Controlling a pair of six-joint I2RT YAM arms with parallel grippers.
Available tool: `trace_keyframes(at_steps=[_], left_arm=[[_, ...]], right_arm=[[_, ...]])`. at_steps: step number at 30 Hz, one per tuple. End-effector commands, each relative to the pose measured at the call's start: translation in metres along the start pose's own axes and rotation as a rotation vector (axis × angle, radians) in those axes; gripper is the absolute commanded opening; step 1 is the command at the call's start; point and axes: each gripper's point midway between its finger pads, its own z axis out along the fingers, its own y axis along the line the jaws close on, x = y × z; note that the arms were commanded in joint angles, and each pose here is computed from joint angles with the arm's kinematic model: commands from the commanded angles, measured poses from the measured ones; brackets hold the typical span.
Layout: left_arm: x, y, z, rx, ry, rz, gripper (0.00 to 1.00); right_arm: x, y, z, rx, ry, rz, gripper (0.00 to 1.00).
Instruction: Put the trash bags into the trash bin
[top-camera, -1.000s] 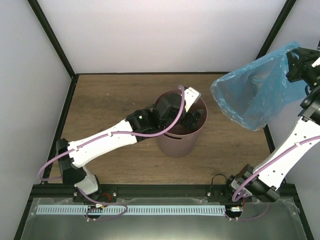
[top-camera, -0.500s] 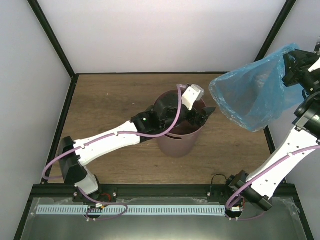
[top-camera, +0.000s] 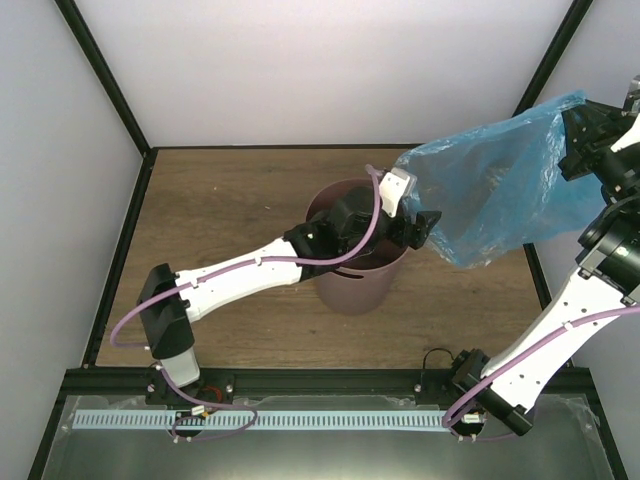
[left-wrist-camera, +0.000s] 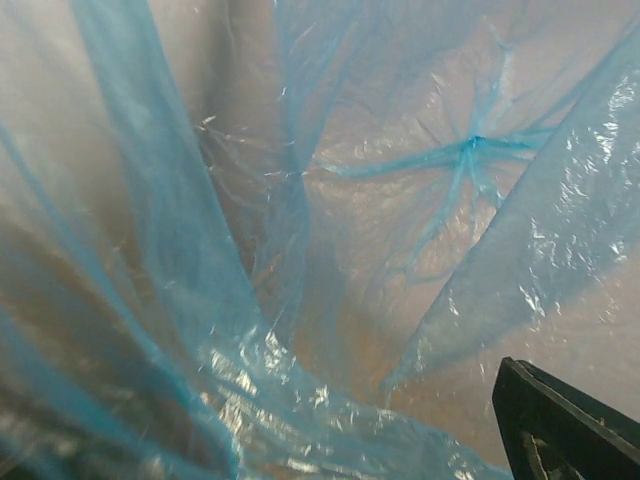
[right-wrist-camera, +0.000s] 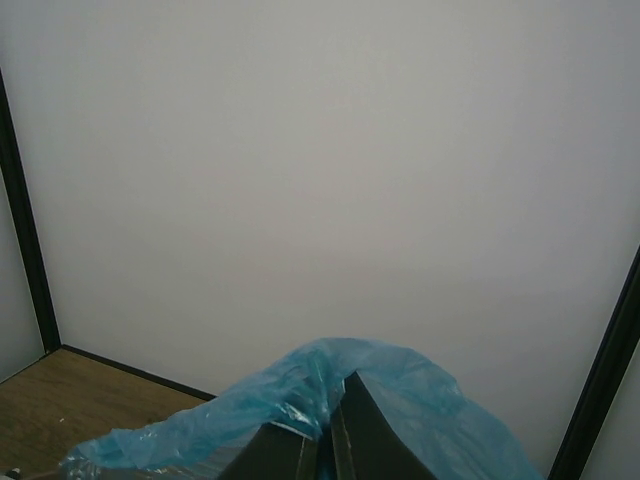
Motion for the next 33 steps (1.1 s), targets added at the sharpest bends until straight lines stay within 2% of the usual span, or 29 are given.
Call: trace_keyframes(at_steps=[1,3,5,10,13,16,19,22,25,29,33], left_arm=[[-0.025,-0.003,-0.013,0.017,-0.063,-0.049,0.90],[-0.020,-0.006,-0.025,0.059,-0.076,-0.039,0.85],[-0.026,-0.005,-0.039,0.069,-0.126,-0.046,0.84],[-0.053,0.011,-0.061,0.026,-0.206,-0.103,0.92],[-0.059,0.015,-0.058,0.049,-0.190,-0.145,0.93],[-0.058,0.024,-0.049,0.049,-0.158,-0.202,0.88],[-0.060,0.024,-0.046,0.067,-0.157,-0.213,0.79],[-0.059,0.019,-0.044,0.092,-0.146,-0.211,0.64],[-0.060,0.015,-0.046,0.108,-0.137,-0.211,0.57],[-0.060,0.012,-0.044,0.112,-0.109,-0.199,0.42],[-0.062,0.009,-0.044,0.127,-0.105,-0.181,0.23]], right_arm=[[-0.008,0.006,-0.004,-0.002,-0.017,-0.008,0.01],[-0.008,0.007,-0.004,-0.003,-0.018,-0.010,0.01],[-0.008,0.009,-0.005,-0.014,-0.019,-0.008,0.01],[-0.003,0.016,-0.005,-0.054,-0.021,0.012,0.01],[-0.003,0.021,-0.006,-0.075,-0.022,0.009,0.01],[-0.002,0.021,-0.006,-0.075,-0.022,0.008,0.01],[-0.001,0.021,-0.006,-0.080,-0.020,0.011,0.01],[0.000,0.021,-0.005,-0.082,-0.018,0.017,0.01],[0.000,0.021,-0.005,-0.084,-0.019,0.017,0.01],[0.001,0.021,-0.005,-0.084,-0.018,0.020,0.01],[0.002,0.020,-0.005,-0.088,-0.018,0.026,0.01]])
